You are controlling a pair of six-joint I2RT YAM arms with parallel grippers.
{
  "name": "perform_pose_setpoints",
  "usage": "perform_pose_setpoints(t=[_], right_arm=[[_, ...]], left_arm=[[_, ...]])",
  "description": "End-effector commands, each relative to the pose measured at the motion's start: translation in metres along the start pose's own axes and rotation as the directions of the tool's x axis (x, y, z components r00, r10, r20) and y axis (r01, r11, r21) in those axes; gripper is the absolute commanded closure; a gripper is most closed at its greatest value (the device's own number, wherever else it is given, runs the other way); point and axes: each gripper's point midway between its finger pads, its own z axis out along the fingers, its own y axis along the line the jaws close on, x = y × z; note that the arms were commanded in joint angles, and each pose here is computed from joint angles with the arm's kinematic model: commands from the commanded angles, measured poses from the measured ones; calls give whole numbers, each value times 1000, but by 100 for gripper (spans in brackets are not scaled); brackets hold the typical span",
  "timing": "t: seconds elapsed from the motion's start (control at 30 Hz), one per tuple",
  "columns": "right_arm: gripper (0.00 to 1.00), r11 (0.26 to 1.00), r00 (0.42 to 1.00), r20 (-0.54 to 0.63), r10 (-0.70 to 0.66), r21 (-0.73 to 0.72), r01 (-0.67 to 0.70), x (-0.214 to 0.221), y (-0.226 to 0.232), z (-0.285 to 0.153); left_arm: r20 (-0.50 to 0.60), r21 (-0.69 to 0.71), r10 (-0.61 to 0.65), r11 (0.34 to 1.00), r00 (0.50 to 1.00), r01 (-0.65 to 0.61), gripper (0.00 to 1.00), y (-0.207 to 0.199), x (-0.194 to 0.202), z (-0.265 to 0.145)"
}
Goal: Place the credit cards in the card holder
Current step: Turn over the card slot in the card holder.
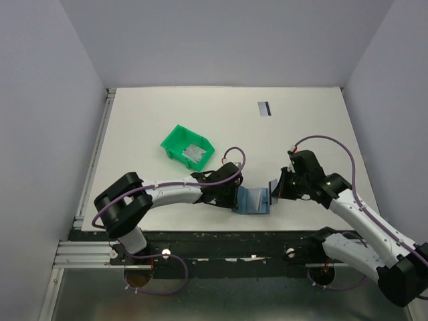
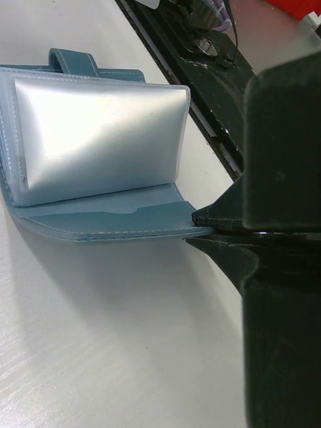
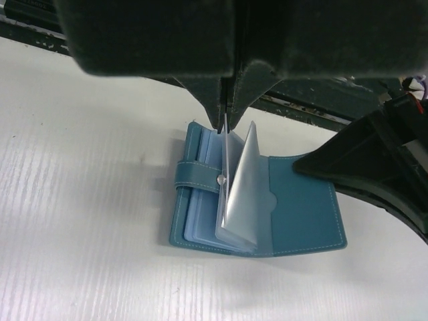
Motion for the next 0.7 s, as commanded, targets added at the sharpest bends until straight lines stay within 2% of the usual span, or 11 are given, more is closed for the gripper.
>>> perform_pose_setpoints(t=[0.0, 0.33, 0.67], right_arm=[[100, 998, 999, -30, 34, -56, -36, 7, 8, 7], [100, 997, 993, -96, 61, -51, -66, 21, 5, 20], [100, 998, 992, -104, 66, 5, -66, 22, -5, 26]], left_arm=[[-27, -21, -4, 1000, 1000, 3, 100, 10, 10, 3], [-29, -12, -12, 1000, 1000, 12, 100, 9, 11, 6], [-32, -17, -14, 1000, 999, 14, 100, 9, 11, 5]])
